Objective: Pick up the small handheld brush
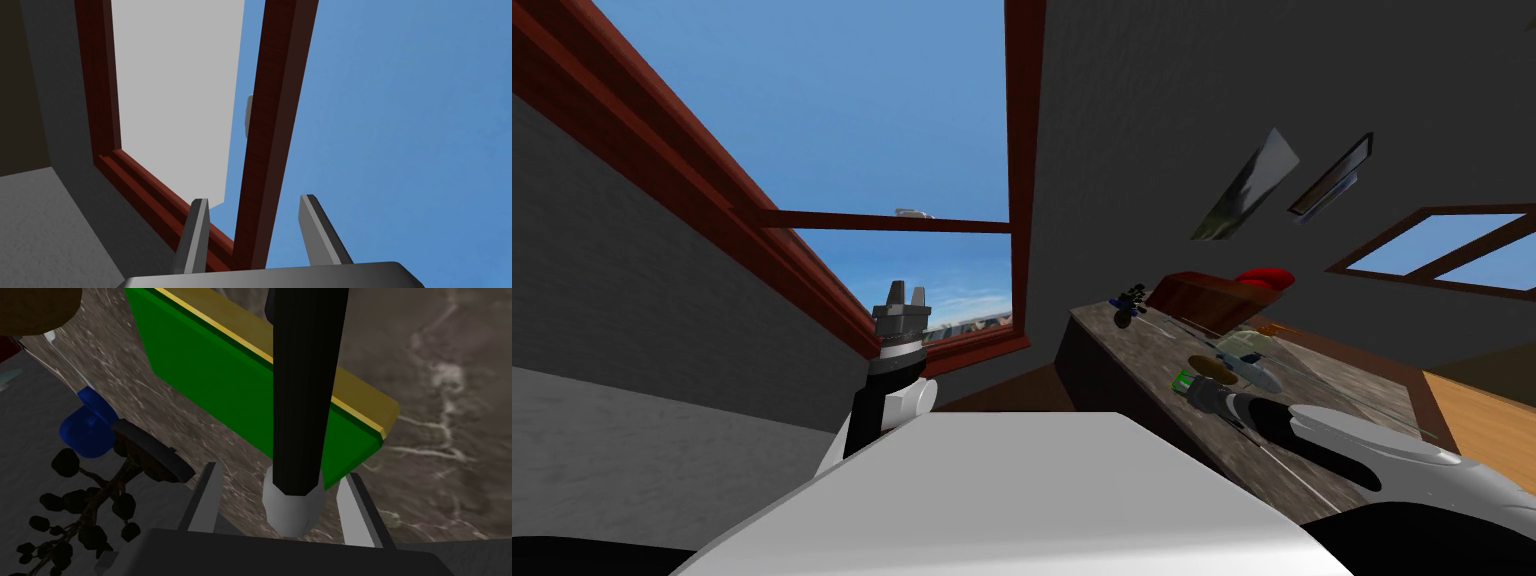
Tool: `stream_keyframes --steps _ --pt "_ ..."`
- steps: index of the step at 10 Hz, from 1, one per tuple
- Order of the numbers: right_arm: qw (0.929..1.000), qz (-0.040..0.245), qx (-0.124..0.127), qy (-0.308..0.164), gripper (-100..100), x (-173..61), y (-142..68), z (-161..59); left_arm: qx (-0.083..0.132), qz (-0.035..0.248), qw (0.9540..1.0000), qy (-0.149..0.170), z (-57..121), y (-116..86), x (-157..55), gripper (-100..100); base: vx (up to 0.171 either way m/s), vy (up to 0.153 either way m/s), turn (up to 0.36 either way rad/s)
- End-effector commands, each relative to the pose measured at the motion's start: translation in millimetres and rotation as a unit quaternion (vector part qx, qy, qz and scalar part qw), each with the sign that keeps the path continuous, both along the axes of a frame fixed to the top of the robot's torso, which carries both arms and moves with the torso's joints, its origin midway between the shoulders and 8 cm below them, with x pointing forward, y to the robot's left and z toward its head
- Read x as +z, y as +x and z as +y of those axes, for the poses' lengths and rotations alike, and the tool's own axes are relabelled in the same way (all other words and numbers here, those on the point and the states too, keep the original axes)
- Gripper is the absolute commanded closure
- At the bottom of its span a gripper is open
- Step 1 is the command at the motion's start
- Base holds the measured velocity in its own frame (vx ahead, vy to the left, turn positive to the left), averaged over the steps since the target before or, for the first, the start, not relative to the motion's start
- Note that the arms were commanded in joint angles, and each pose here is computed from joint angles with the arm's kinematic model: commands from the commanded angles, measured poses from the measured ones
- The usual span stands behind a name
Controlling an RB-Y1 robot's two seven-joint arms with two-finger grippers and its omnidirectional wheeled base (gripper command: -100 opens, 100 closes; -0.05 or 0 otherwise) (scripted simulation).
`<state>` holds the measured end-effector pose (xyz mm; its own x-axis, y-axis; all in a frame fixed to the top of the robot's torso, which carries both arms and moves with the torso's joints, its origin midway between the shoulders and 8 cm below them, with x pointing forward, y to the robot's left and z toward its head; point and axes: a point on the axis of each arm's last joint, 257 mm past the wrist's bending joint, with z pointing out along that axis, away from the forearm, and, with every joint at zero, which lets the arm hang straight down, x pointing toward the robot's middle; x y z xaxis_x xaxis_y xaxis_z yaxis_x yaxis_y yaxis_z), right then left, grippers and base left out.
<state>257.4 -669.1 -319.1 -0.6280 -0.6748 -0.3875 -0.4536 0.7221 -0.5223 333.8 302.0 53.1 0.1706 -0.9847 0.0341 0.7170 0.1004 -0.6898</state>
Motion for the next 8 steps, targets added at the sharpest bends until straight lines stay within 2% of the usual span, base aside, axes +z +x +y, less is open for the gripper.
stream_keyframes --steps 1,4,5,6,7,8 --pt "1.0 0.0 0.0 0.0 100 0.0 0.0 0.0 0.0 0.0 1.0 0.0 0.0 0.0 0.0 0 0.0 0.0 0.0" --pt "1.0 0.0 0.0 0.0 100 0.5 0.4 -0.2 0.0 0.0 1.0 0.0 0.0 0.0 0.0 0 0.0 0.0 0.0" --pt "1.0 0.0 0.0 0.0 0 0.5 0.4 -0.2 0.0 0.0 1.0 0.0 0.0 0.0 0.0 0 0.0 0.0 0.0" --pt "1.0 -0.003 0.007 -0.002 100 12.5 9.0 -2.6 0.0 0.0 1.0 0.0 0.0 0.0 0.0 0 -0.041 0.027 -0.144" --pt "1.0 -0.002 0.004 -0.002 100 7.8 6.0 -2.0 0.0 0.0 1.0 0.0 0.0 0.0 0.0 0 -0.026 0.017 -0.048" --pt "1.0 -0.002 0.005 -0.002 0 8.7 6.4 -2.4 0.0 0.0 1.0 0.0 0.0 0.0 0.0 0 0.0 0.0 0.0"
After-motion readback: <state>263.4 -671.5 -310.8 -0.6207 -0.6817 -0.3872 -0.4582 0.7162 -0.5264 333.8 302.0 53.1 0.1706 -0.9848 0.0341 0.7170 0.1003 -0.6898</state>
